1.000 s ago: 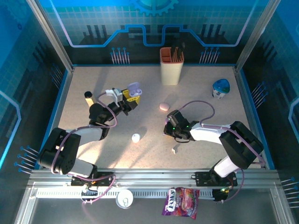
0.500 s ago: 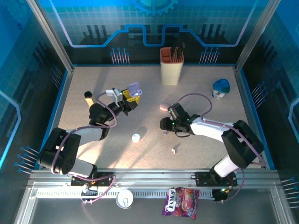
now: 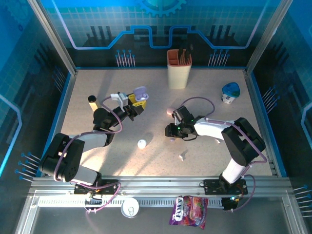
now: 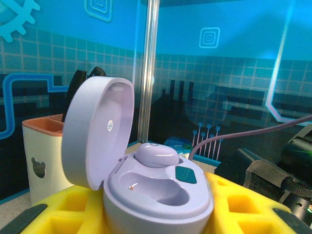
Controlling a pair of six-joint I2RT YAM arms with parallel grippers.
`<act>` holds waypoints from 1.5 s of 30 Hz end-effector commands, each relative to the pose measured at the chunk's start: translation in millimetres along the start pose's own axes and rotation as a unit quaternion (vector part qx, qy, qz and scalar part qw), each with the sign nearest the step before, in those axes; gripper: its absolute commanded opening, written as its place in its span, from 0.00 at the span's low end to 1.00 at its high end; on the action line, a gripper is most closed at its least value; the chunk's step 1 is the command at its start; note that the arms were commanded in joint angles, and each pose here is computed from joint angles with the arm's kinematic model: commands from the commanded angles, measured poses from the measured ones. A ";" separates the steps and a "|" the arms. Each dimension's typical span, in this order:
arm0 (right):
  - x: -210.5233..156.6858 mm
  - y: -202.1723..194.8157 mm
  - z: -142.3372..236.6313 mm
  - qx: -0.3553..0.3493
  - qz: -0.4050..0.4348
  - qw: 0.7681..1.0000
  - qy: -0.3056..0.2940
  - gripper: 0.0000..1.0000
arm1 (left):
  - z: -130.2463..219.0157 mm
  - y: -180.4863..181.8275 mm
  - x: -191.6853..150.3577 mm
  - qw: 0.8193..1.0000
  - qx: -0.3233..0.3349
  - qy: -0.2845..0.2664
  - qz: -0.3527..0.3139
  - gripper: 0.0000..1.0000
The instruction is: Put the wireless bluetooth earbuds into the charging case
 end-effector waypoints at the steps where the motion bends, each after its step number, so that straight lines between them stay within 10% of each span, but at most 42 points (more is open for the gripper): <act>1: -16.8 -12.9 0.2 -0.010 -0.009 0.999 0.035 0.44 | -3.1 -2.1 3.4 1.000 -0.014 -0.010 -0.003 0.25; 28: -32.5 -7.9 31.6 -0.116 0.071 0.990 -0.026 0.53 | 2.8 24.4 -16.0 0.999 0.036 0.014 -0.019 0.26; 45: -48.6 34.8 25.0 -0.434 0.325 0.839 -0.047 0.37 | 29.4 69.7 -11.9 0.994 0.106 0.019 -0.024 0.26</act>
Point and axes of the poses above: each hand's point on the last joint's axis, 136 mm out from that joint toward the fingers, its own z axis back along the fingers, its own y axis along the line the jaws close on, x = y × z, the point moved 4 cm from there along z, back along the fingers, and after that the axes turned 14 degrees about -z, right-handed, at the moved point
